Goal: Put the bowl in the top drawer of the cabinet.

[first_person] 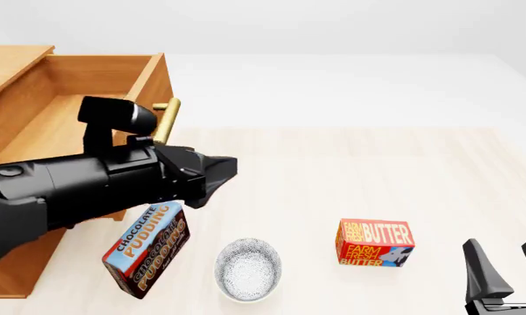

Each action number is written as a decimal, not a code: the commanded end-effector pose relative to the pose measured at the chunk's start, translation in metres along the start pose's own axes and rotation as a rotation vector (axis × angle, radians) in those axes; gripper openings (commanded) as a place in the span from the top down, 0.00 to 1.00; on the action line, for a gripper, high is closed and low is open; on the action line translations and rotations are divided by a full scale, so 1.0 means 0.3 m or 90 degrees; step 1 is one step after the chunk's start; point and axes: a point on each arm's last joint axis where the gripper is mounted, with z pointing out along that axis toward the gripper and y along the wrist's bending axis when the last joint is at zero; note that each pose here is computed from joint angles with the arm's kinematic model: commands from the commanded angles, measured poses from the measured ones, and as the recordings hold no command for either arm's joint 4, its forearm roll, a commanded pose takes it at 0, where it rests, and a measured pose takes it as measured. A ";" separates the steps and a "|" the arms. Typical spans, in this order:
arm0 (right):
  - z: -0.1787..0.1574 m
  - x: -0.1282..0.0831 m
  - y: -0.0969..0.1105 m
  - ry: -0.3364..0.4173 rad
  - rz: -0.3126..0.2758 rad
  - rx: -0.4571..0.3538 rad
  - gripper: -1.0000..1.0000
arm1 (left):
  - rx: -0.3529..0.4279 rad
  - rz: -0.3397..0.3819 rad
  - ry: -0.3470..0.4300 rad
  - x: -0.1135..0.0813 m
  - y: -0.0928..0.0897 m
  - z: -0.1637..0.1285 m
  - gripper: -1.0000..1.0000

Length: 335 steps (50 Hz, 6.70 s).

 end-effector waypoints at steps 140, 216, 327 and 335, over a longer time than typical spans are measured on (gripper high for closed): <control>0.000 0.000 0.000 0.000 0.000 0.000 0.00 | -0.128 -0.100 0.274 0.535 0.207 0.530 0.00; 0.000 0.001 0.000 0.000 0.000 0.000 0.00 | -0.073 -0.002 0.199 0.419 0.152 0.397 1.00; 0.000 0.000 0.000 0.000 0.000 0.000 0.00 | -0.057 0.126 -0.134 -0.039 0.072 -0.163 1.00; 0.000 0.000 0.000 0.000 0.000 0.000 0.00 | -0.071 0.120 -0.153 -0.068 0.079 -0.190 1.00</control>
